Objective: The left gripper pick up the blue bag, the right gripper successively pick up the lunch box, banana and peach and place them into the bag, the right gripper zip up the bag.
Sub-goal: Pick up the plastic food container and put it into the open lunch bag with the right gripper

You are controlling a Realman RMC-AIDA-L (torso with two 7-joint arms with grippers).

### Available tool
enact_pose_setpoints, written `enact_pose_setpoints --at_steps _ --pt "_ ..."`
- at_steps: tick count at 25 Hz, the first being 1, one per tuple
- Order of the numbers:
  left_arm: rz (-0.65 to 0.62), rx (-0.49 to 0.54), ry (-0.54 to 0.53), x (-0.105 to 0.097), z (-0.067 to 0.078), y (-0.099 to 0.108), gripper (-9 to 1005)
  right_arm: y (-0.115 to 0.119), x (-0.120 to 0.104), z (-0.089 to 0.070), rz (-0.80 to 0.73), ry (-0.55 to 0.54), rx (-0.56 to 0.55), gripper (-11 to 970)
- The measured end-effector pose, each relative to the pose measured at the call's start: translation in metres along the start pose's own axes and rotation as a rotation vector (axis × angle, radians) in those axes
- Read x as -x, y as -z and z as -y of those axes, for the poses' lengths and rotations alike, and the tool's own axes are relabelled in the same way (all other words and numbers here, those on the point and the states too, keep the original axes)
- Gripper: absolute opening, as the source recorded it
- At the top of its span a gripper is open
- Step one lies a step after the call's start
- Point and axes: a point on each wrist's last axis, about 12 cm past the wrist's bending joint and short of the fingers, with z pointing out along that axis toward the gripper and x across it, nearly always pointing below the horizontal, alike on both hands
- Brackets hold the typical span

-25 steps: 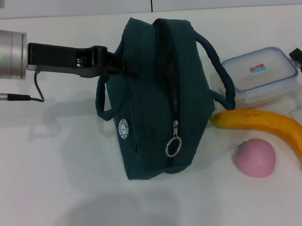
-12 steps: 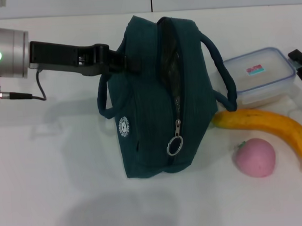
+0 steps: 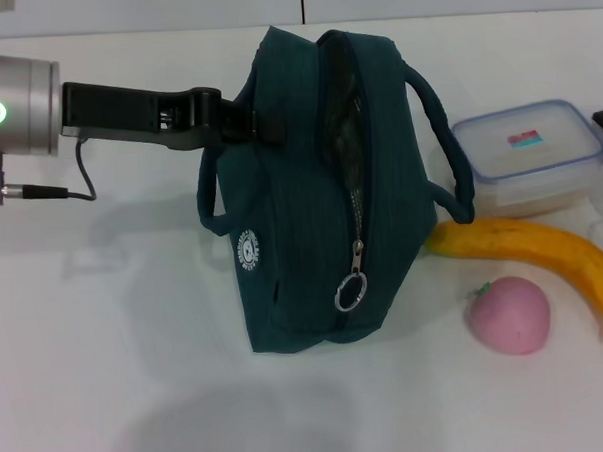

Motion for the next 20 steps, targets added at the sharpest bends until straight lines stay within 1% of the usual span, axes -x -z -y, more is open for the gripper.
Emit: enact_pose_setpoints --at_steps 2,4,13,20 --pt "0.001 -0.001 -0.002 0.000 0.000 0.000 42 0.005 0.002 0.002 0.016 -0.068 -0.001 95" --pt "0.001 -0.001 -0.004 -0.001 0.000 0.000 42 0.008 0.003 0.003 0.024 -0.108 0.007 95" --pt "0.004 -0.009 -0.014 -0.002 0.000 -0.003 42 0.013 0.001 -0.004 0.020 -0.188 0.100 96" --pt "0.003 -0.012 -0.026 -0.002 0.001 -0.004 42 0.014 -0.001 -0.015 0.030 -0.236 0.211 96"
